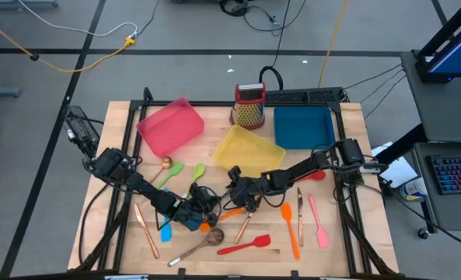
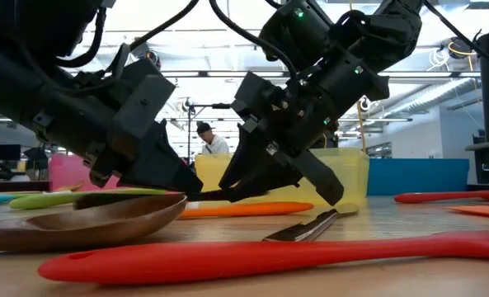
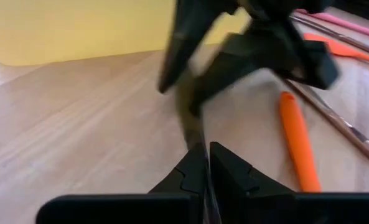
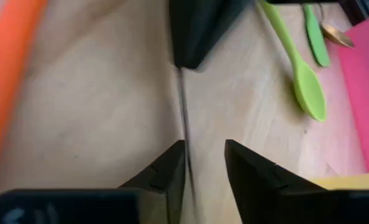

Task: Pick & Place Kitchen Items
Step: Put the black table knife into the yellow bin

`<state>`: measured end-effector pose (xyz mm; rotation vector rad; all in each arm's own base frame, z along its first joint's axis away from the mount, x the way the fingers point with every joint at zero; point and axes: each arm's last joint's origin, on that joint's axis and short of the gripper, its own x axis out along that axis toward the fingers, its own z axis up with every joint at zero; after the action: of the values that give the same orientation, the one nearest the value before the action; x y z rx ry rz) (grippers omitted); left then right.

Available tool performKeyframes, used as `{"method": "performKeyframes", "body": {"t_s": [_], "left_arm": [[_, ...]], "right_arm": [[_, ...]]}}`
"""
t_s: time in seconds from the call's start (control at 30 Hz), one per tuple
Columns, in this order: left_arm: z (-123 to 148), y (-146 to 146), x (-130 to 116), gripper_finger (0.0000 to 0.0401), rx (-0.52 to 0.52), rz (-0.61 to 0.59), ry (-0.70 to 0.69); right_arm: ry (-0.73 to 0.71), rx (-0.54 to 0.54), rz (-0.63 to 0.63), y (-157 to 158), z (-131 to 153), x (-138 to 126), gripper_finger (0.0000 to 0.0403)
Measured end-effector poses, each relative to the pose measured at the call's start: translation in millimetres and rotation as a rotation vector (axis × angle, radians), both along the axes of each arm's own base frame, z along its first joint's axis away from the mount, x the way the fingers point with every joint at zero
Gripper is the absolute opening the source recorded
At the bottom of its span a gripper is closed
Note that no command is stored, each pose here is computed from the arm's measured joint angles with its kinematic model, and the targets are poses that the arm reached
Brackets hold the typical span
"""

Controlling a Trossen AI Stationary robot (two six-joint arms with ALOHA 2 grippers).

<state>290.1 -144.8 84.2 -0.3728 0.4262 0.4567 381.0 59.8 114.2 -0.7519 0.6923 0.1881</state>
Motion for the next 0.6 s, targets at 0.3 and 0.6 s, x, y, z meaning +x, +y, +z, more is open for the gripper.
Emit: {"method": "performKeyframes", "body": {"t_s": [0.3,0.6], "left_arm": [[2.3,0.9,3.5,0.0010,-0.036,-0.017,-0.021],[6.8,1.0,4.1,0.0009,-0.015,-0.033,-0.027]], "right_arm": [[0.003,-0.047,0.048,0.6,-0.8,0.0,0.0007],[0.013,-0.058,0.052,-0.7,-0.4,-0.5,0.0003]]}}
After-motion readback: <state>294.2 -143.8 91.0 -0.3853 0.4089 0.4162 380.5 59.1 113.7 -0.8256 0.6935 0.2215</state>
